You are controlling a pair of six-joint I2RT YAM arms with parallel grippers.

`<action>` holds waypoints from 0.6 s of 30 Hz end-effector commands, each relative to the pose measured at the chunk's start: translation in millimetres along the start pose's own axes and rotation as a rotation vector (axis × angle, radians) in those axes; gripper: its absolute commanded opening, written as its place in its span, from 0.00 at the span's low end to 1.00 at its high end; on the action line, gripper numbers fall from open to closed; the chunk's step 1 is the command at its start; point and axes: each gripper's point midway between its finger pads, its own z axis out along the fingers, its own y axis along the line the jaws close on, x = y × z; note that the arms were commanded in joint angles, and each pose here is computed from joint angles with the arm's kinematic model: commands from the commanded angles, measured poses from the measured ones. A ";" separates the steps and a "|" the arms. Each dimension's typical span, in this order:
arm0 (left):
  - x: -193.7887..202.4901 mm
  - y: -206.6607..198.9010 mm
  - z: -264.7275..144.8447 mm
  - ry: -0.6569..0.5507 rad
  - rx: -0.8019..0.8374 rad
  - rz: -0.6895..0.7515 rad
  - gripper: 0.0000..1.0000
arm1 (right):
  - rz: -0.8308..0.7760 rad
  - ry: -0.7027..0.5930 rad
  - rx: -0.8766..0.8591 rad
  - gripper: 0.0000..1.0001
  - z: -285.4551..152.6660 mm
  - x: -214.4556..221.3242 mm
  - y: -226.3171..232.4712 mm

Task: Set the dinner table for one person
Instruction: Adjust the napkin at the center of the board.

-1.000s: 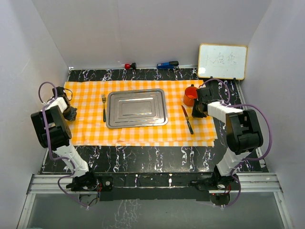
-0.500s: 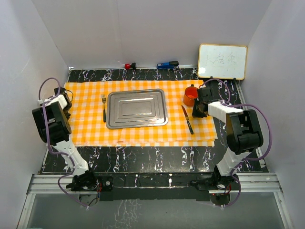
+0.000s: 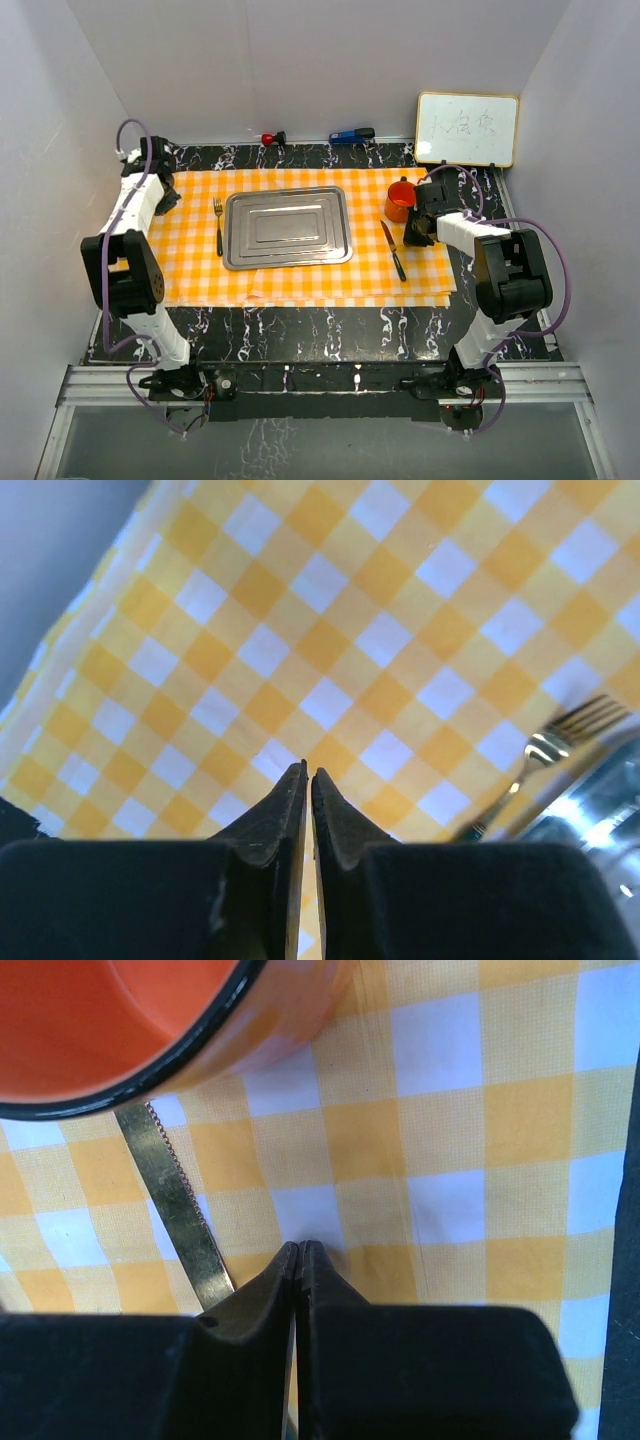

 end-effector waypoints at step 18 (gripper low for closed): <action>89.6 -22.3 -10.8 0.300 0.213 0.074 0.01 | -0.012 0.076 0.025 0.00 21.6 24.5 -13.1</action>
